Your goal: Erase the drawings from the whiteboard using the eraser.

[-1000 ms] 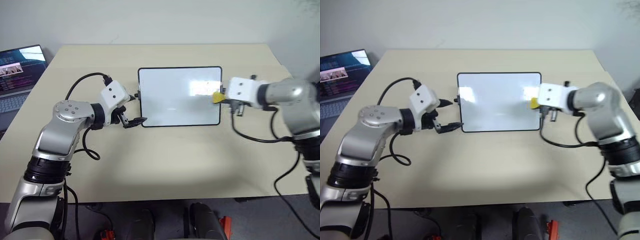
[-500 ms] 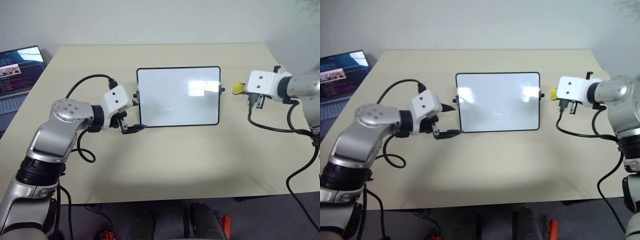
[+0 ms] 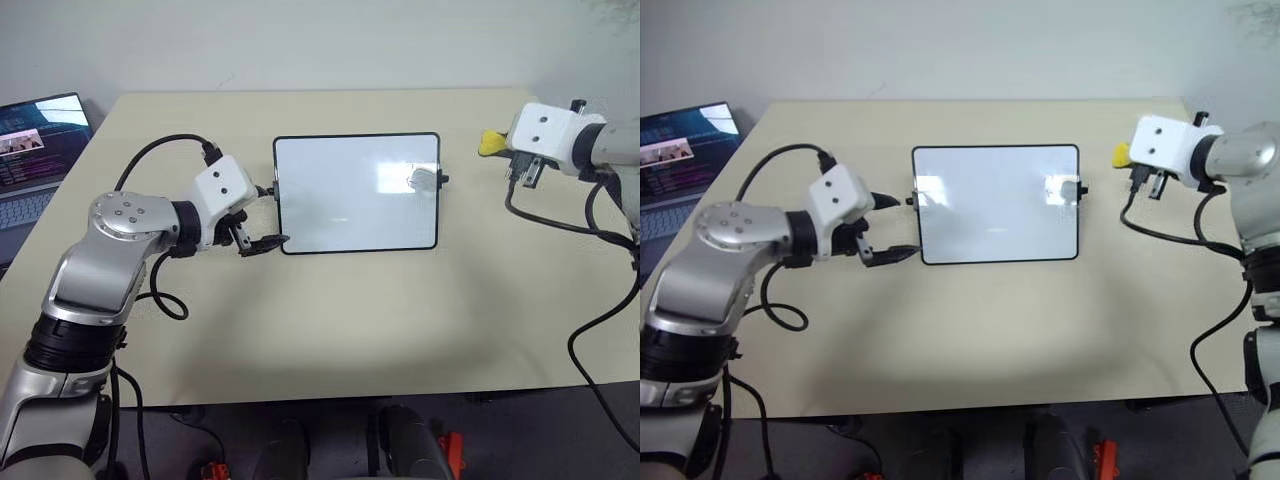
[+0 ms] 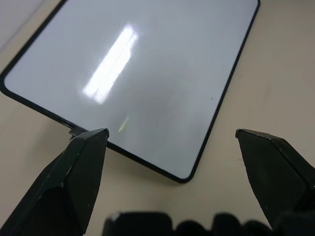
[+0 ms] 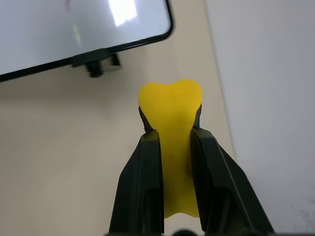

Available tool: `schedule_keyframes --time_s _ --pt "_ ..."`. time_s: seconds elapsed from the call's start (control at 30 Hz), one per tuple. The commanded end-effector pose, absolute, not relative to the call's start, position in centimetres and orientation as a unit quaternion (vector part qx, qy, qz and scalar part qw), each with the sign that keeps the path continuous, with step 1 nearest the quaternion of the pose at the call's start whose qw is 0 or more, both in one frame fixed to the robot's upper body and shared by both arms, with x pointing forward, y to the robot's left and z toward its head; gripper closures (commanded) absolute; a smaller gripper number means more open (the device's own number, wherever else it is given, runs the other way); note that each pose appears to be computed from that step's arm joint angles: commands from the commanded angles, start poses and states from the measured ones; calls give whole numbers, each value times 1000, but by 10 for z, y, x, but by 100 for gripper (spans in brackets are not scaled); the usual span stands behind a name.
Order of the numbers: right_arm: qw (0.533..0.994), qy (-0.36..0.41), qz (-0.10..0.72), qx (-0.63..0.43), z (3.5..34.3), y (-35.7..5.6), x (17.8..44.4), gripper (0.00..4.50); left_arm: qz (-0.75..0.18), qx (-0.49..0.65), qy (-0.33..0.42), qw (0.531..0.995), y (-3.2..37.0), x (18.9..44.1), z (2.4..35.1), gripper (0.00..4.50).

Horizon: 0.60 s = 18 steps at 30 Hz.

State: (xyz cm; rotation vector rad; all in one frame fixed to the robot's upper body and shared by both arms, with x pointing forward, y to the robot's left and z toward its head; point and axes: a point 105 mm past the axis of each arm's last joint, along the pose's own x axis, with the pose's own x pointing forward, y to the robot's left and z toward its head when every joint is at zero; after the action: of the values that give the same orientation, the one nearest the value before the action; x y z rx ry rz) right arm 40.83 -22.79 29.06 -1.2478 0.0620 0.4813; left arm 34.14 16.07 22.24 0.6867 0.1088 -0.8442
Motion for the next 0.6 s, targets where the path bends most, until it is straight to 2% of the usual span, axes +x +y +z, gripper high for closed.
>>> schedule_keyframes --time_s 0.03,0.23,0.4,0.6 --pt "808 -27 196 -555 321 -227 404 406 -368 340 -7 865 164 346 250 0" --pt "831 -33 191 -522 312 -220 404 406 -356 334 -30 872 161 350 256 0" --pt "848 -55 171 -499 323 -216 406 406 -350 317 -62 879 154 355 267 0" --pt "848 -49 173 -498 321 -217 402 406 -357 317 -66 876 150 357 266 0"
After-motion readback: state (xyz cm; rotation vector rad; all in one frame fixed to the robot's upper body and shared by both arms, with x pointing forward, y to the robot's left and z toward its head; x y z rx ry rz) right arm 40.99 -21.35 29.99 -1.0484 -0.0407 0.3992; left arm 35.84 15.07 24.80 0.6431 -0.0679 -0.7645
